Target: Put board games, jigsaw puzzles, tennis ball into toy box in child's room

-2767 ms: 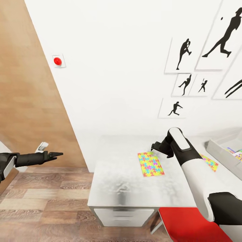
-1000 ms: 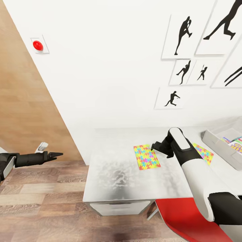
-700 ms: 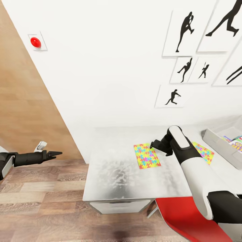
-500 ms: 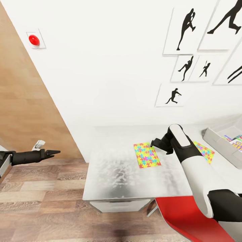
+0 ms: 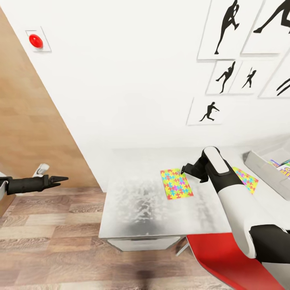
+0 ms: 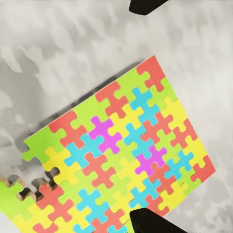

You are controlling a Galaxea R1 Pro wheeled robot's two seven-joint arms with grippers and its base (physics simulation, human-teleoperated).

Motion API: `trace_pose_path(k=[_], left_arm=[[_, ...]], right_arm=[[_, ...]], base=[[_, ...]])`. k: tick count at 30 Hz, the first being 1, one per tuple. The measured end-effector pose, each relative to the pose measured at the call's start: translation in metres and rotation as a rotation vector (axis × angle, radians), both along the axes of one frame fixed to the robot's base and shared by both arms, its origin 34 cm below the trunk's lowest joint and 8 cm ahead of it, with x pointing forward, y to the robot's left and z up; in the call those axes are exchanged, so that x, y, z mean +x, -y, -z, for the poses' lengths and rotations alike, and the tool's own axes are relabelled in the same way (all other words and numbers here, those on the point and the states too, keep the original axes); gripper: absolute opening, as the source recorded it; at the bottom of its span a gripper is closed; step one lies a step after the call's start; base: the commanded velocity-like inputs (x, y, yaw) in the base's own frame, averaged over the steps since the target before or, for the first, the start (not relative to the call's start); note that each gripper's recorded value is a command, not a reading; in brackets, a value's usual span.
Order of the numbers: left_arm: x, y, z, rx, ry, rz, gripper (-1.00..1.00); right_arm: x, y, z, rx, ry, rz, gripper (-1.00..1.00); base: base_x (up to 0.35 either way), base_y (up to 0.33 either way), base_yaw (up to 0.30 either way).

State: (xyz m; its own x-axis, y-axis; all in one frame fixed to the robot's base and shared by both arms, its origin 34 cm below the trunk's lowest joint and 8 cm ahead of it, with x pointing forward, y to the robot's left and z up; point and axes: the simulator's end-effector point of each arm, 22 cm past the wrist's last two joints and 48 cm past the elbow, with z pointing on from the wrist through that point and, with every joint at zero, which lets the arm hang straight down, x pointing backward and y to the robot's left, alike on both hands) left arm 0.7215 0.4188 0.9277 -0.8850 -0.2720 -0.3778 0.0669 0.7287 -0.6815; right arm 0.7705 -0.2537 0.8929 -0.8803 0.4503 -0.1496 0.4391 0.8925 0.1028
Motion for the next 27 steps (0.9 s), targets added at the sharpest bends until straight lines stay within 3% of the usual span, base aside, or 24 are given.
trace_pose_path(k=[10,27], left_arm=[[0.001,0.0,0.003,0.002,-0.022,-0.001,1.0],[-0.002,-0.008,0.016,0.007,-0.059,-0.012,1.0]], right_arm=[[0.001,-0.007,0.008,0.009,-0.01,-0.005,1.0],[0.021,0.001,0.003,-0.001,0.007,0.002,1.0]], base=[[0.0,0.0,0.0],[0.0,0.0,0.0]])
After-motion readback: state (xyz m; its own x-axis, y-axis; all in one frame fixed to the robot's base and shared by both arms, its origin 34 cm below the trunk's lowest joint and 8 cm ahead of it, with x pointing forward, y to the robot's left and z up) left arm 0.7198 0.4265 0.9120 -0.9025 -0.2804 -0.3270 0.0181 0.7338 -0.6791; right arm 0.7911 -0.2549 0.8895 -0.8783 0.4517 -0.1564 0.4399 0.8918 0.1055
